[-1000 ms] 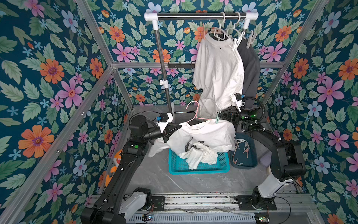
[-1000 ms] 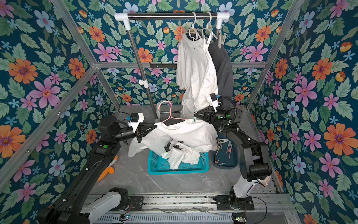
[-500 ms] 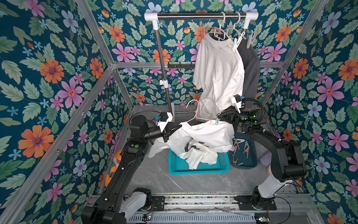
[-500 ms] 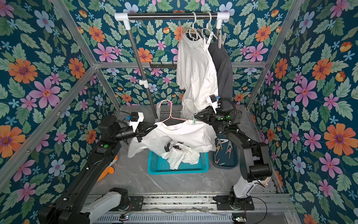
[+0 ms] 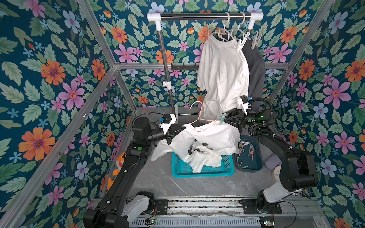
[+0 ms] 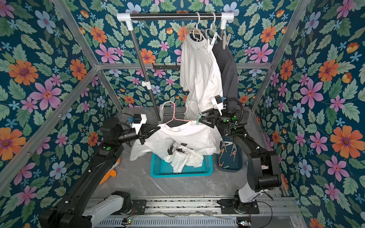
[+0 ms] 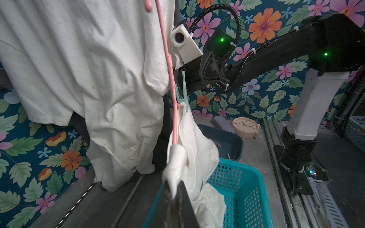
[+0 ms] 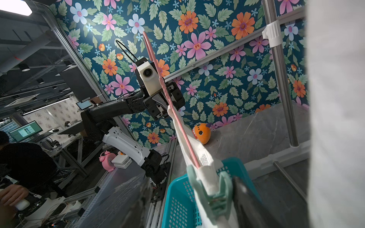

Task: Use clothespins to secure the t-shirt on both sides of the hanger
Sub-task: Clamp the T-shirt on the hanger.

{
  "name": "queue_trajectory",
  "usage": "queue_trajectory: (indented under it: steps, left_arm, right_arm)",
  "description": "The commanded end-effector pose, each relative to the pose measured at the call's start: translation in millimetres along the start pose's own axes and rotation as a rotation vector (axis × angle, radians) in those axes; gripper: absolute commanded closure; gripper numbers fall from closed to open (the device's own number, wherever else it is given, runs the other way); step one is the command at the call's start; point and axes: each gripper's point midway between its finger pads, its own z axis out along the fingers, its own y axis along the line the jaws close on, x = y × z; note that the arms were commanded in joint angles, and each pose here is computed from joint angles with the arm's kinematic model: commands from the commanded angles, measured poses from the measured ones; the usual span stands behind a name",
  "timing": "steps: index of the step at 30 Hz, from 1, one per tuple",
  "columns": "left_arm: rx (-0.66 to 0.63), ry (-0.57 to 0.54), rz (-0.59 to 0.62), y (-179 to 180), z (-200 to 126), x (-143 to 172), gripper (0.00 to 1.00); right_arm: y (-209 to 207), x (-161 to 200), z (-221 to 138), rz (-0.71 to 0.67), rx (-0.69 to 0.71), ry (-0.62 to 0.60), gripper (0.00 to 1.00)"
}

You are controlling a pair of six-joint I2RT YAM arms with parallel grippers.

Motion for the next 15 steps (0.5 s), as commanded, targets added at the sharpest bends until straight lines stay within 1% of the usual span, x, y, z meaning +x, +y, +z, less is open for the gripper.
queue_trajectory:
  steps: [1, 3, 6, 10, 12, 15]
  left_arm:
    - [0.003, -0.029, 0.038, -1.0, -1.1, -9.6, 1.0]
    - [0.006, -0.027, 0.034, -1.4, -0.7, -8.9, 1.0]
    - [0.001, -0.019, 0.035, -0.9, -0.9, -7.0, 1.0]
    - [0.002, -0.017, 0.042, -0.8, -0.9, -6.2, 1.0]
    - [0.004, -0.016, 0.036, -0.4, -0.4, -6.4, 1.0]
    - [0.022, -0.014, 0.027, -0.3, 1.5, -6.3, 1.0]
  right_arm:
    - [-1.1, 1.2, -0.6, -0.019, 0.036, -0.004, 0.01]
    - [-3.5, 2.6, -2.4, -0.009, 0.088, -0.009, 0.0]
    - [-10.1, 8.7, -8.9, 0.001, 0.237, -0.006, 0.0]
    - [-4.4, 14.0, -24.5, -0.089, 0.43, -0.03, 0.0]
    - [0.4, 13.8, -28.3, -0.119, 0.471, -0.022, 0.0]
    - [10.8, 9.2, -27.4, -0.124, 0.466, -0.017, 0.0]
